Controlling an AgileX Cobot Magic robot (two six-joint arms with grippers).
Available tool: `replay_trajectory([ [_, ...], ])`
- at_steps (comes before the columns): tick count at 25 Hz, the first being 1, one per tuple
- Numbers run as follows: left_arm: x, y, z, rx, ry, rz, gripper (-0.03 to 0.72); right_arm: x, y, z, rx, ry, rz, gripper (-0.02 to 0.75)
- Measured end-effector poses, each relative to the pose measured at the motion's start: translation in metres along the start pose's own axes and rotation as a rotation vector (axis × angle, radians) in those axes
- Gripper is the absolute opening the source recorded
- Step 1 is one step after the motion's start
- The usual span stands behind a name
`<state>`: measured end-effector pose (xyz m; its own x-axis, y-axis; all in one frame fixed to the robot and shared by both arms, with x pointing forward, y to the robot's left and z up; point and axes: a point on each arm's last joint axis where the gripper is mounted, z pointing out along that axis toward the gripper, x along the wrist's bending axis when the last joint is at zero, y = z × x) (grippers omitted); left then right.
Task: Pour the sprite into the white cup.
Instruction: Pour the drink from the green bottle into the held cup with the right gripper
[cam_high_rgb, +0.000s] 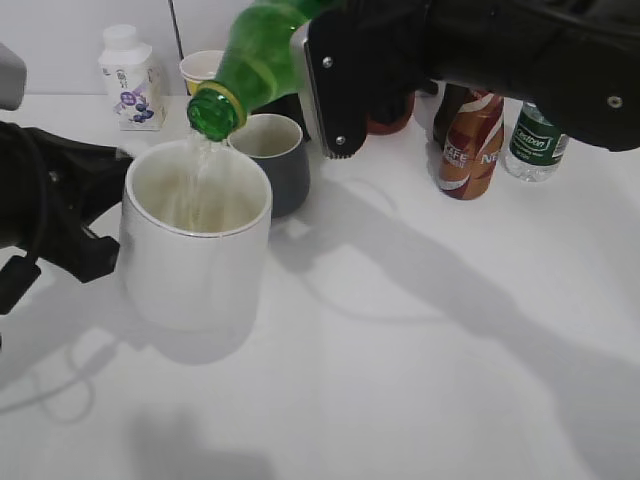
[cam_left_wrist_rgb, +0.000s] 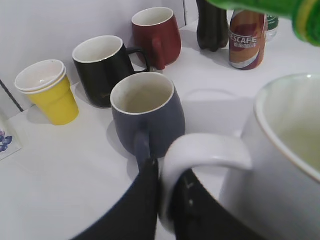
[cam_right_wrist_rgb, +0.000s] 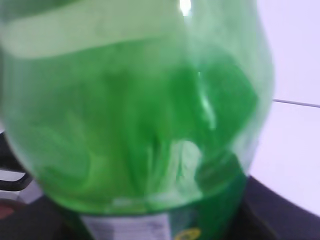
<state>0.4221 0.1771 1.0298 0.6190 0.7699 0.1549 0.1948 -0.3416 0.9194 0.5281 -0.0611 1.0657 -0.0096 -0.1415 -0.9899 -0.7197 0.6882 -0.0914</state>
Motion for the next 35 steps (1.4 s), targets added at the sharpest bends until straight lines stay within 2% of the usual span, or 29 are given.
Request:
replay_trajectory([
  [18, 0.000, 0.000, 0.000, 0.003, 0.000, 0.002, 0.049, 0.000, 0.000, 0.000, 0.000, -0.006, 0.003, 0.393],
  [22, 0.000, 0.000, 0.000, 0.005, 0.000, 0.004, 0.049, 0.007, 0.001, -0.002, -0.001, 0.017, 0.074, 0.393],
  [25, 0.000, 0.000, 0.000, 0.005, 0.000, 0.005, 0.049, 0.016, 0.002, -0.004, 0.006, 0.058, 0.207, 0.393],
  [29, 0.000, 0.000, 0.000, -0.003, 0.000, 0.006, 0.049, 0.025, 0.000, -0.005, 0.051, 0.136, 0.474, 0.393],
  [32, 0.000, 0.002, 0.000, -0.021, -0.001, 0.007, 0.049, 0.029, -0.001, -0.006, 0.092, 0.171, 0.686, 0.393],
  [35, 0.003, 0.005, 0.000, -0.060, 0.010, 0.004, 0.049, 0.030, -0.001, -0.007, 0.132, 0.170, 0.990, 0.393],
])
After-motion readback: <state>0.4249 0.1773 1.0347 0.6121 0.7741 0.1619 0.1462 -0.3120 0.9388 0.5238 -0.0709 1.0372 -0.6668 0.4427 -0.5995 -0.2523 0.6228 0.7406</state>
